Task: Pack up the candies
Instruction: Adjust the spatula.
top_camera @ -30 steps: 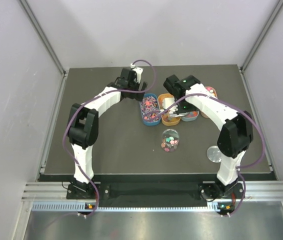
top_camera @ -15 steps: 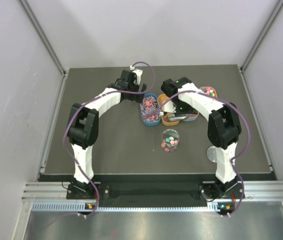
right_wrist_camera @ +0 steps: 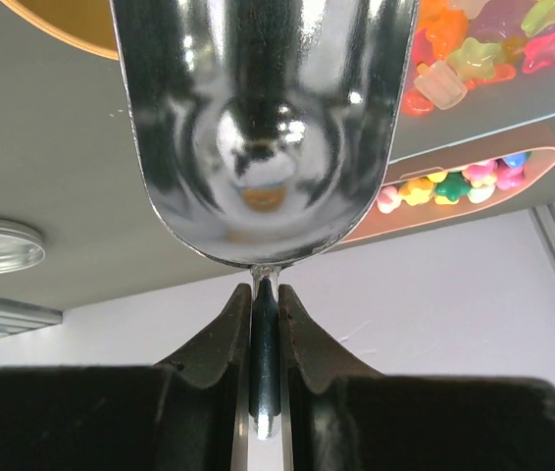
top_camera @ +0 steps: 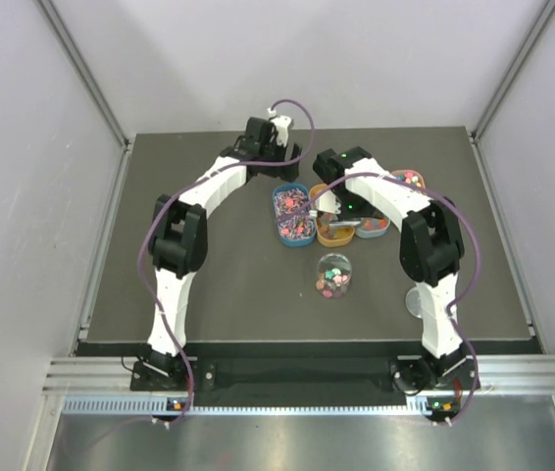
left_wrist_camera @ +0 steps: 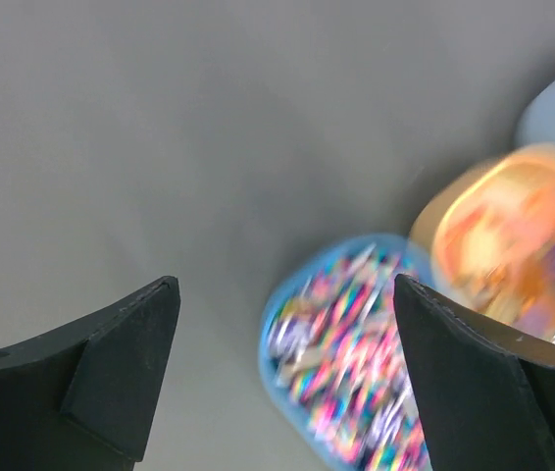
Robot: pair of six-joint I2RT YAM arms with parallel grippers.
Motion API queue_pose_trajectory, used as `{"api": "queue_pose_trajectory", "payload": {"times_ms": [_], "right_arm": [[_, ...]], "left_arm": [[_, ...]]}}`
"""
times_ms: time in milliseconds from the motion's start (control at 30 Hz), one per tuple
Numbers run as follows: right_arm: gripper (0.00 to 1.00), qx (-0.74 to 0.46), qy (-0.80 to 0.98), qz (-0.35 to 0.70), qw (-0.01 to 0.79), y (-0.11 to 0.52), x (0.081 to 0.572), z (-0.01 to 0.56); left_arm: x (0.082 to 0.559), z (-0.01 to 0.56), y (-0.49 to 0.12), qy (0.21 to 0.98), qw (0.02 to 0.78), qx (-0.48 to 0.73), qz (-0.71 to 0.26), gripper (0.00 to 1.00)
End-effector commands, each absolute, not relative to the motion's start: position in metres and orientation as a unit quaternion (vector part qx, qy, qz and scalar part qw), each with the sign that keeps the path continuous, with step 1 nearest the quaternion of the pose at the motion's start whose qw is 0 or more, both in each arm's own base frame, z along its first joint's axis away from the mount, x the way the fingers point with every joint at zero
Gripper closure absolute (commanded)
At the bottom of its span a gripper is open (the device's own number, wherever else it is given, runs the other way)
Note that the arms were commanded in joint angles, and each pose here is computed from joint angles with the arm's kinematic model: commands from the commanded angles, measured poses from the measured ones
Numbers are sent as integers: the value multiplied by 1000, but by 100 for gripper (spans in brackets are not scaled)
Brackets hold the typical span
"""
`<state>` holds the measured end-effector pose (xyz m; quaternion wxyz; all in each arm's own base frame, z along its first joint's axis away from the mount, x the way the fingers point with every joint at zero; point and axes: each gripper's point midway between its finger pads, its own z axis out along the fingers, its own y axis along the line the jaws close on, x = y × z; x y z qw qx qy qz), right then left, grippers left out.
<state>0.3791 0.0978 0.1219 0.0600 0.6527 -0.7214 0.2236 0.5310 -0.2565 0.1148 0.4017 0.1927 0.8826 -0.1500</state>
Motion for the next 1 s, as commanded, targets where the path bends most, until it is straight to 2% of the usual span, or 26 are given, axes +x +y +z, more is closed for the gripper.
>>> {"api": "queue_pose_trajectory", "payload": {"times_ms": [0, 200, 233, 467, 600, 833, 967], "right_arm": [[100, 643, -729, 199, 123, 83, 349, 122], [100, 608, -771, 151, 118, 91, 331, 110], [100, 604, -776, 137, 117, 94, 327, 107], [100, 597, -777, 131, 148, 81, 301, 102], [100, 592, -780, 136, 150, 71, 297, 107], [100, 514, -843, 141, 72, 67, 334, 129], [100, 467, -873, 137, -9, 77, 359, 160]], "left_arm": [[550, 145, -295, 845, 430, 216, -234, 7], [569, 137, -322, 821, 440, 230, -282, 15], [566, 135, -327, 819, 434, 235, -293, 19], [547, 110, -350, 821, 396, 248, -328, 28], [534, 105, -359, 821, 381, 253, -341, 29], [536, 125, -357, 814, 406, 257, -327, 25], [540, 182, -342, 786, 470, 270, -298, 23]]}}
